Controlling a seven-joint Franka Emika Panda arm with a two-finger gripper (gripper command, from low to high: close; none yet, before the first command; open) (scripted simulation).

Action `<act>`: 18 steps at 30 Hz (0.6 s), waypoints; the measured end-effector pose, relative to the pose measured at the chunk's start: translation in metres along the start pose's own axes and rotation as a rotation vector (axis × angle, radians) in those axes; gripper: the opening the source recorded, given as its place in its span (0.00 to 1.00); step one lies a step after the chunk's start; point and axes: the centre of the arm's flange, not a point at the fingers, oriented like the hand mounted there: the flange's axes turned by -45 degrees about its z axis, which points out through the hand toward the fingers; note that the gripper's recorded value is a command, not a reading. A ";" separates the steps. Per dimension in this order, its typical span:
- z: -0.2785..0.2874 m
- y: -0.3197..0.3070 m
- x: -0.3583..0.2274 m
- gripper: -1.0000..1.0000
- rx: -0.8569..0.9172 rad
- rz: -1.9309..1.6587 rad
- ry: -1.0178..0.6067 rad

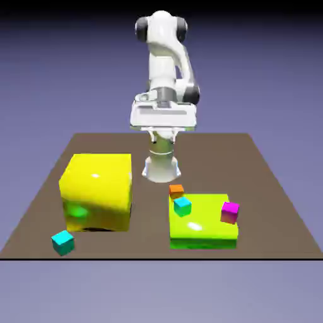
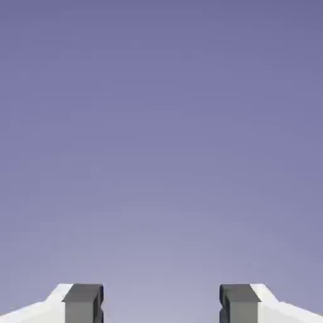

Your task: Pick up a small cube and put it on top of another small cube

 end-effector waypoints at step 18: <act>0.180 0.152 -0.035 0.50 0.085 -0.269 -0.523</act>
